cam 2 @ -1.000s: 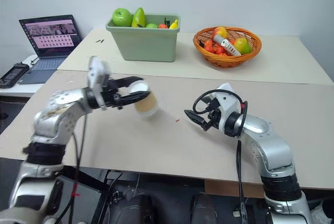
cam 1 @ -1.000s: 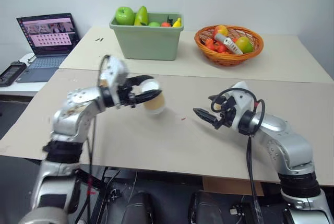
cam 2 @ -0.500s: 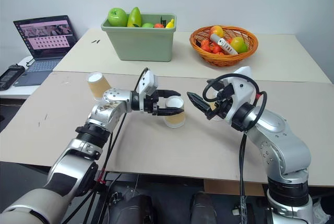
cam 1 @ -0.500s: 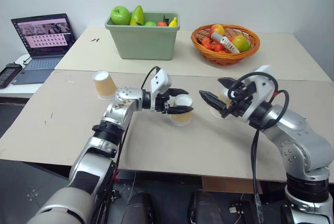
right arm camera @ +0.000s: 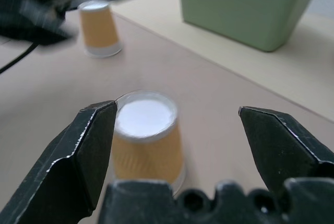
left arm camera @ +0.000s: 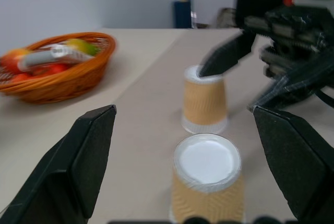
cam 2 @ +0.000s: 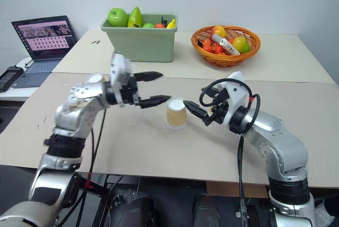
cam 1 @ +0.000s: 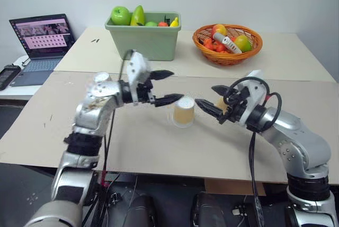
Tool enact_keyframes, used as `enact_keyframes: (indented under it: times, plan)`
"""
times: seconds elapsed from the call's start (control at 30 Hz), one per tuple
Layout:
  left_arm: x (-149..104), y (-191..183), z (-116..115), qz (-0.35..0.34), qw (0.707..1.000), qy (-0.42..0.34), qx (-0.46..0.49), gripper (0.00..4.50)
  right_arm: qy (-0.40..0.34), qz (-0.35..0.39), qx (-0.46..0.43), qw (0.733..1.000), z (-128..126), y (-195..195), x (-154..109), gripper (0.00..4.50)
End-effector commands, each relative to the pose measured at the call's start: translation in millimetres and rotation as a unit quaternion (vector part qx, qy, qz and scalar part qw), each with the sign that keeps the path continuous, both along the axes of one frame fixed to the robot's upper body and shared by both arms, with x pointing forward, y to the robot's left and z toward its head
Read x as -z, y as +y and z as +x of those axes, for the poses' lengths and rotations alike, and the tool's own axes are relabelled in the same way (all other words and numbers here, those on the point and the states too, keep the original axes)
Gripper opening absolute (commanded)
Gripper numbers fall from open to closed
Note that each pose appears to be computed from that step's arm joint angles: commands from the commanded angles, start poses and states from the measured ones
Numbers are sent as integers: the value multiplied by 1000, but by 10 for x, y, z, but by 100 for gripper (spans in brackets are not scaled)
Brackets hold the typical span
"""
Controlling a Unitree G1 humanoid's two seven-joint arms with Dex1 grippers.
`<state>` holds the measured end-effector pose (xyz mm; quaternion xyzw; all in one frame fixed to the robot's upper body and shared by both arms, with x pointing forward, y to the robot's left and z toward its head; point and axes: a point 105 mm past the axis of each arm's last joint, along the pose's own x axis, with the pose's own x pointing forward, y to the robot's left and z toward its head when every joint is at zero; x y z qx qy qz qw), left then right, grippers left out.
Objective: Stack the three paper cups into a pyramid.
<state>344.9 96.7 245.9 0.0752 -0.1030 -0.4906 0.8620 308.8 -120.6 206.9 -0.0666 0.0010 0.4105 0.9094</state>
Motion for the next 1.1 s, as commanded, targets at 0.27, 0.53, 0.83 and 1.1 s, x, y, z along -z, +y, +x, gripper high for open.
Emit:
enact_keyframes:
  times: [0.27,0.53,0.83,1.1]
  plan:
    - [134,1022,-142,-86,909,-3,-408,447,4,-25,-110,994,-150,-53,-110,440]
    - [510,1509,-103,-33,899,41,-436,447,0,-26,-116,993,-124,-19,-130,440]
    - [635,1641,262,-14,908,65,-413,447,-5,-21,-93,995,-148,-60,-139,440]
    - [582,1481,558,0,925,61,-374,447,7,-20,-78,997,-239,-75,-47,440]
